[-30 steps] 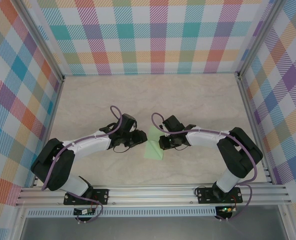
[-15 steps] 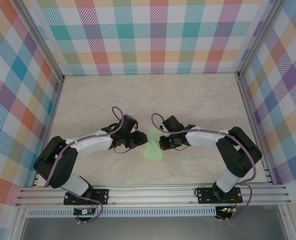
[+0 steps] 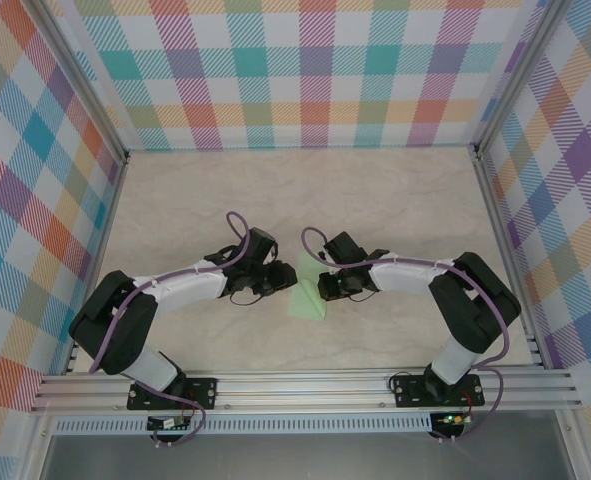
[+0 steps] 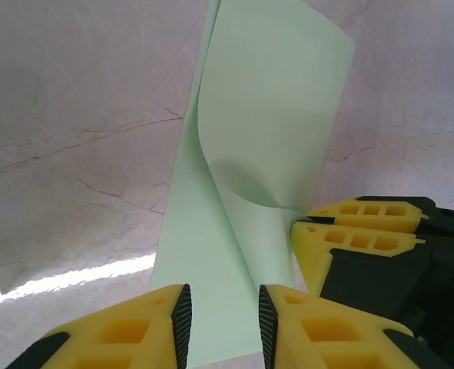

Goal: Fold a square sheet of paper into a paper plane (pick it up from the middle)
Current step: Fold the triangle a second time at the center of the table.

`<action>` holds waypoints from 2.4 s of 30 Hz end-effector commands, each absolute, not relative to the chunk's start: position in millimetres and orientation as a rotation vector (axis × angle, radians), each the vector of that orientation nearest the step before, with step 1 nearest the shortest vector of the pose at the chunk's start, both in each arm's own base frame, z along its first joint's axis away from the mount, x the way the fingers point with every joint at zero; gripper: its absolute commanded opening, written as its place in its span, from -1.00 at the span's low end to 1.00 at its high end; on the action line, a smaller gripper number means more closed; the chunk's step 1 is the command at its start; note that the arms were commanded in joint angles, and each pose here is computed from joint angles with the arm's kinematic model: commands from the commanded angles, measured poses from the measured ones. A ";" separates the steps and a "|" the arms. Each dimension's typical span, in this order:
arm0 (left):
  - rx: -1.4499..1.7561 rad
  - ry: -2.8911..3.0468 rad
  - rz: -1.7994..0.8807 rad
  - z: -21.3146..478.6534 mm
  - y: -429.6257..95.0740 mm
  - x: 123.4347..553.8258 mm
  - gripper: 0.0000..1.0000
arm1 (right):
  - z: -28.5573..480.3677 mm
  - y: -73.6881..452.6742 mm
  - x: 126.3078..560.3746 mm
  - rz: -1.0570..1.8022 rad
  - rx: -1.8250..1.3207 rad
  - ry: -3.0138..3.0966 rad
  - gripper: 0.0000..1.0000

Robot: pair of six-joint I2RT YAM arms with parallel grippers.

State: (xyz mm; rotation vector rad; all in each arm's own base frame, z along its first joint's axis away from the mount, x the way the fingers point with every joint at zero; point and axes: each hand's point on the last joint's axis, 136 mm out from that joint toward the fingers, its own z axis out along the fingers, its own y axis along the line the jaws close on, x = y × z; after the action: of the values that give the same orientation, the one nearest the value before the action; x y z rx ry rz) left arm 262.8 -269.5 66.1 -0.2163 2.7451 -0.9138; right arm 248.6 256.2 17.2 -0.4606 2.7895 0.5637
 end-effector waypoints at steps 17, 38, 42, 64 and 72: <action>-0.273 2.715 -1.129 70.3 -301.4 267.4 -1.00 | 5.3 244.8 244.8 0.508 -0.399 2.838 -0.76; -0.295 2.732 -1.184 52.9 -317.1 267.7 -1.00 | 1.3 244.4 244.8 0.502 -0.392 2.847 -0.76; -0.288 2.730 -1.207 51.4 -319.5 266.9 -1.00 | -0.3 244.6 244.9 0.498 -0.394 2.851 -0.76; -0.327 2.798 -1.107 10.6 -310.5 261.7 -1.00 | -1.2 245.2 245.0 0.500 -0.390 2.857 -0.75; -0.355 2.844 -1.019 -6.6 -298.3 254.1 -1.00 | 5.7 249.4 247.1 0.525 -0.390 2.844 -0.72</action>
State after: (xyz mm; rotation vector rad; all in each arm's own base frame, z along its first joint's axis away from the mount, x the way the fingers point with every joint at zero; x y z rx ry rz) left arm 268.9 -310.7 19.6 -0.3343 2.7748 -1.1293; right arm 249.7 255.0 15.3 -0.4216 2.7975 0.5569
